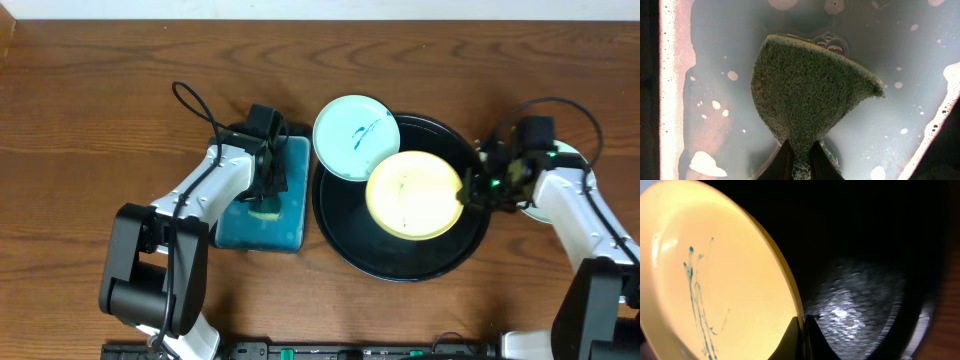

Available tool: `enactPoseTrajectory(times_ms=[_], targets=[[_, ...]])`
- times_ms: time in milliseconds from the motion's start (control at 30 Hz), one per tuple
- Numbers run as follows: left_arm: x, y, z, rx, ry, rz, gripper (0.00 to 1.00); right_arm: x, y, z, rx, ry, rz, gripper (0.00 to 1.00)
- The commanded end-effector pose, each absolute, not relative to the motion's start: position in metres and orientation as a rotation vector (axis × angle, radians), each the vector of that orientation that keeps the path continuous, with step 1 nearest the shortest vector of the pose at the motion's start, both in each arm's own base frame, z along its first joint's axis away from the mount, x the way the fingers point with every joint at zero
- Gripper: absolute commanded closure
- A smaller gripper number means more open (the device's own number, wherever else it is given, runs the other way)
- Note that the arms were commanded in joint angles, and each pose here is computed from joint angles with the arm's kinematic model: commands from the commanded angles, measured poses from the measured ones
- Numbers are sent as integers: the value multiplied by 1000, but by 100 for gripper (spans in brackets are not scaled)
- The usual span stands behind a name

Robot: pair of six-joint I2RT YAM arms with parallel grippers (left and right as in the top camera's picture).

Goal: Clean dirty plates on tray and stack at the side
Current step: 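Grip the yellow plate rim with the right gripper and tilt it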

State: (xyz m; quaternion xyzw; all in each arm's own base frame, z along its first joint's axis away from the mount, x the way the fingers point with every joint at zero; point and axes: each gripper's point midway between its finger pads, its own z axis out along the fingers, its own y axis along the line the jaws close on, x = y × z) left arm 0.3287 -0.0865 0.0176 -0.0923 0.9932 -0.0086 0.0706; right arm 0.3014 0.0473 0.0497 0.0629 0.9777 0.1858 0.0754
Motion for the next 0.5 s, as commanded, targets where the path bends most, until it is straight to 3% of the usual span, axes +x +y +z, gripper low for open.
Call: enactPoseTrajectory(times_ms=[0, 467], targets=[[323, -87, 12, -264, 3013, -38, 93, 289, 60, 42, 108, 2964, 552, 99], [327, -93, 27, -182, 2980, -100, 93, 274, 70, 10, 79, 2994, 379, 99]])
